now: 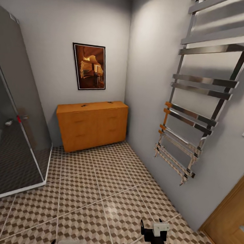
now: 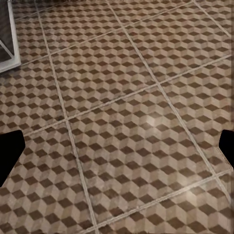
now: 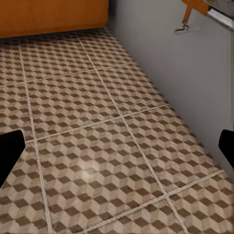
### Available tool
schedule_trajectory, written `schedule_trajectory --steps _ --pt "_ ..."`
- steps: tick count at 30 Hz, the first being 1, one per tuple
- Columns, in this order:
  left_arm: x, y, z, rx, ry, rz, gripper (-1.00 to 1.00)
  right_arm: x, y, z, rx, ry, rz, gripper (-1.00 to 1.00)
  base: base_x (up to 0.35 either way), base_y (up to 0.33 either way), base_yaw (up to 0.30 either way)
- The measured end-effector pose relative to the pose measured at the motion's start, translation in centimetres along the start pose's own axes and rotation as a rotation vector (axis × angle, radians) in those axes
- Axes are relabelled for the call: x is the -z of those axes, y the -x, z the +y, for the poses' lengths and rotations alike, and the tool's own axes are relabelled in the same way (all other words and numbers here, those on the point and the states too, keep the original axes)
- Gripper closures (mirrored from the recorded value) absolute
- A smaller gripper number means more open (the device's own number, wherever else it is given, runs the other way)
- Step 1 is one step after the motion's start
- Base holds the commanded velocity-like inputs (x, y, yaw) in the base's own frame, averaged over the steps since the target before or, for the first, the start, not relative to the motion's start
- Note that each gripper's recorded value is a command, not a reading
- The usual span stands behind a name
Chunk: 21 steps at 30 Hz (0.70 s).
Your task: Take the four mousetraps from the cabinet in the bathroom and place them on the bathroom floor. Make sure all four end up on the same floor surface, and ensure that at least two of them are either under or directly next to the same bathroom sink.
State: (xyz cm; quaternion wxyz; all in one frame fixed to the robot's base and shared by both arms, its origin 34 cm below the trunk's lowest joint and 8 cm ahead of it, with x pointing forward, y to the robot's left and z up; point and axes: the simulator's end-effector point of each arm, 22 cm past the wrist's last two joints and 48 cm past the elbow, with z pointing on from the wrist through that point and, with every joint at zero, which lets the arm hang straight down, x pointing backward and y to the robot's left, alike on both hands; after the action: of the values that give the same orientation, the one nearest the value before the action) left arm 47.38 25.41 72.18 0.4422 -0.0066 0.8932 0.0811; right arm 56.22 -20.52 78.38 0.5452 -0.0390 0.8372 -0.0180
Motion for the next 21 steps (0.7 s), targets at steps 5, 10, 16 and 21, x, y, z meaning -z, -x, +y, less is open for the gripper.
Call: schedule_trajectory --steps 5,10,16,21 --pt "0.00 0.00 0.01 0.000 0.000 0.000 -1.00 0.00 0.00 0.00 0.000 -0.001 0.000 -1.00 0.226 -0.123 0.043" --pt "0.01 0.00 0.01 0.000 0.000 0.000 -1.00 0.00 0.00 -0.01 0.000 -0.001 0.000 -1.00 0.234 -0.036 0.172" --pt "0.01 0.00 0.01 0.000 0.000 0.000 -1.00 0.00 0.00 -0.01 0.000 -0.002 0.000 -1.00 0.236 -0.008 0.244" --pt "0.01 0.00 0.02 0.000 0.000 0.000 -1.00 0.00 0.00 -0.01 0.000 -0.002 0.000 -1.00 0.237 -0.002 0.262"
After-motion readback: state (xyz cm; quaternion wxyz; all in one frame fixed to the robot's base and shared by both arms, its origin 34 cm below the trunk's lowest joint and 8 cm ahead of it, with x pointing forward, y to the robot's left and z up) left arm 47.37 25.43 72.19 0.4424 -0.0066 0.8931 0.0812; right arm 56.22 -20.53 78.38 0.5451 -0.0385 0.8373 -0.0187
